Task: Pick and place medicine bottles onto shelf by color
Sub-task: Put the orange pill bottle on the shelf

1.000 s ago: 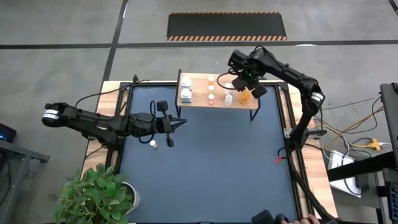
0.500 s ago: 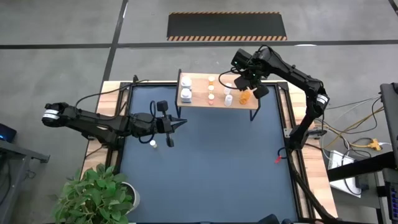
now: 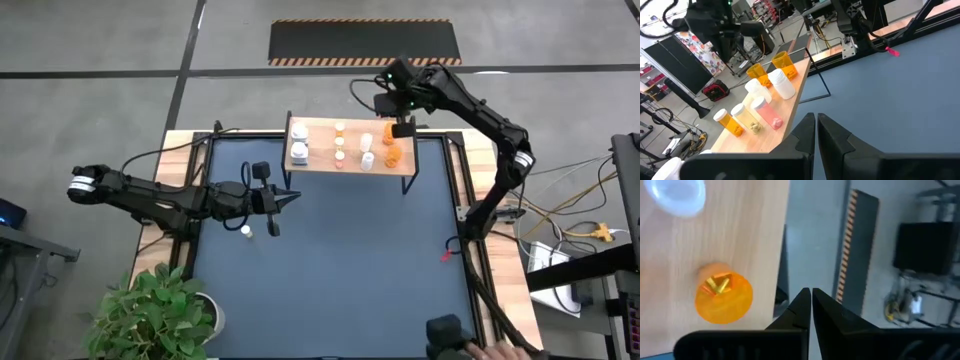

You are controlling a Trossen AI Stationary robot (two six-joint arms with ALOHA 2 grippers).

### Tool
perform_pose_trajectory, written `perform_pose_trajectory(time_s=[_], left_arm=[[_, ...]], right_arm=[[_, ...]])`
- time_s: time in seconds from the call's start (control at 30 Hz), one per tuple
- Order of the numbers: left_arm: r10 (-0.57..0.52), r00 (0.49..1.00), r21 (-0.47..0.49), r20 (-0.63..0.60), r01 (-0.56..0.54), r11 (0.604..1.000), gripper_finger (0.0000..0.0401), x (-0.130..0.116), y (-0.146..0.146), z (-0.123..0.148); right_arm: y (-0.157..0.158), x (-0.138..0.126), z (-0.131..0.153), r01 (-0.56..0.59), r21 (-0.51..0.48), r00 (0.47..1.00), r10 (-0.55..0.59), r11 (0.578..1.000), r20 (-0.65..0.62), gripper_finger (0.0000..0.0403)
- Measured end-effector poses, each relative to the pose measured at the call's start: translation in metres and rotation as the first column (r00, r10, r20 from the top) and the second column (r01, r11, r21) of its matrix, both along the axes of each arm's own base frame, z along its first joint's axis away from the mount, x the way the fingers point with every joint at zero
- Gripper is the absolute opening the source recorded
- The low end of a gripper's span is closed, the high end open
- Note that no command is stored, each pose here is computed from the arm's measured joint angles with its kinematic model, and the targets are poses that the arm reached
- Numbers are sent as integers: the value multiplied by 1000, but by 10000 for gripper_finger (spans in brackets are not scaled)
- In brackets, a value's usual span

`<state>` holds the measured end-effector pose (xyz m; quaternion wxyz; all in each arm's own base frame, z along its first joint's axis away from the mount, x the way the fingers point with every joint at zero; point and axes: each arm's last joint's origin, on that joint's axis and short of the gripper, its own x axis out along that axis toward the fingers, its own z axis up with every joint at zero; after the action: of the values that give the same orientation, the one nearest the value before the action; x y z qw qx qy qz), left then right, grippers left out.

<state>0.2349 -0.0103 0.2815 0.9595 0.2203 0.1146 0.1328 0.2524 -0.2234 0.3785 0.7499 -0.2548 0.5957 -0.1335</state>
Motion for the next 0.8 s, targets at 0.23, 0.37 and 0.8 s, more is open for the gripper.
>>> perform_pose_trajectory(time_s=[0.23,0.37,0.8], left_arm=[[0,1000,0,0,0,1000,2,0,0,0],[0,1000,0,0,0,1000,2,0,0,0],[-3,1000,19,-7,3,1000,2,0,0,0]], right_arm=[[-29,-13,-14,-42,138,997,33,990,68,9],[-40,-16,-23,-1,186,997,-13,983,73,8],[-38,-19,-33,-18,308,999,1,951,53,8]])
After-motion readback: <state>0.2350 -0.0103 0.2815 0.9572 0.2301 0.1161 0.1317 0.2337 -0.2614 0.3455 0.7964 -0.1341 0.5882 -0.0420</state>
